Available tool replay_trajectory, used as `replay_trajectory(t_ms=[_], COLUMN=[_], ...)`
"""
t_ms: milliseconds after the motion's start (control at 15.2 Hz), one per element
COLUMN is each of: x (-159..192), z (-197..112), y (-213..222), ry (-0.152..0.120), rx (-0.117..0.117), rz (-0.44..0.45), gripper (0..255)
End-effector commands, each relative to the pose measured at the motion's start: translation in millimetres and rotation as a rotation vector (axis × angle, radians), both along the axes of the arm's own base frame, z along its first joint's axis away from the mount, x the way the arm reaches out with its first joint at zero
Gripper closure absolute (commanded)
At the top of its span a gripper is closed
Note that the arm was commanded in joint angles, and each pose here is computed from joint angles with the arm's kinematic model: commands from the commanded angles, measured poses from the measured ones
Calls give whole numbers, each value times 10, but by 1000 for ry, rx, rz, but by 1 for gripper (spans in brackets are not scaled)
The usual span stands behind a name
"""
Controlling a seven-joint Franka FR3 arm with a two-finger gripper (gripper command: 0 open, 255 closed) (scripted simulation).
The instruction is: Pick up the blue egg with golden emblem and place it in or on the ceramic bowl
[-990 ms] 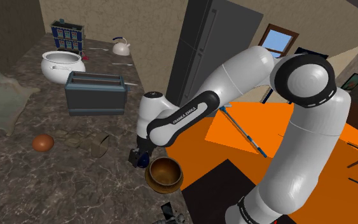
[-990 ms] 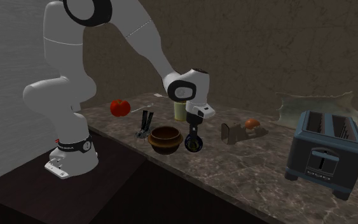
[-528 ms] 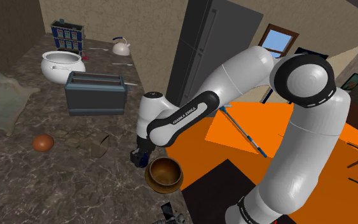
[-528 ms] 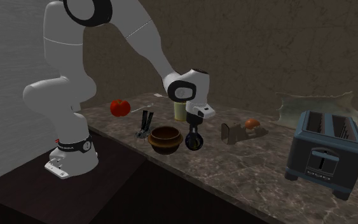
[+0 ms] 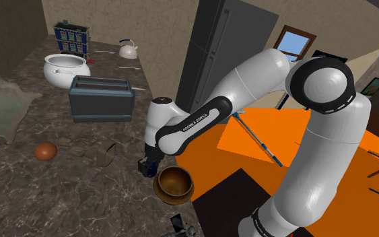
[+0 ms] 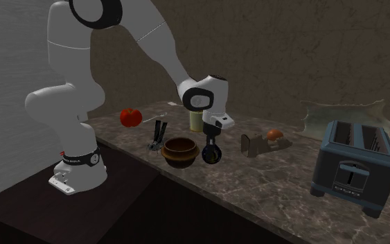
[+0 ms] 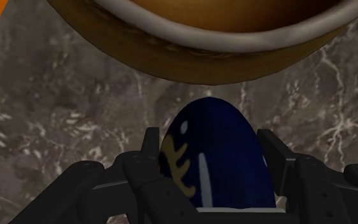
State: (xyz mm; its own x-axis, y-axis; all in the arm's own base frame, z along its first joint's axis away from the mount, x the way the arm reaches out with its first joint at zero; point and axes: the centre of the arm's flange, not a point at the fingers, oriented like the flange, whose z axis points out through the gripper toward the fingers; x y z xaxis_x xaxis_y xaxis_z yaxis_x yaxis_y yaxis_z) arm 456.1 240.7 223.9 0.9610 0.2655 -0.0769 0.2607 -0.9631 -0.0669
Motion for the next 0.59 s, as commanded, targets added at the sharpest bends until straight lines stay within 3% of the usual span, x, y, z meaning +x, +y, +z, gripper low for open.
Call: replay_trajectory(t_ms=[0, 528], x=[0, 0], z=[54, 476], y=[1, 1], ry=[0, 0], rx=[0, 0], rz=[0, 0], gripper=[255, 255])
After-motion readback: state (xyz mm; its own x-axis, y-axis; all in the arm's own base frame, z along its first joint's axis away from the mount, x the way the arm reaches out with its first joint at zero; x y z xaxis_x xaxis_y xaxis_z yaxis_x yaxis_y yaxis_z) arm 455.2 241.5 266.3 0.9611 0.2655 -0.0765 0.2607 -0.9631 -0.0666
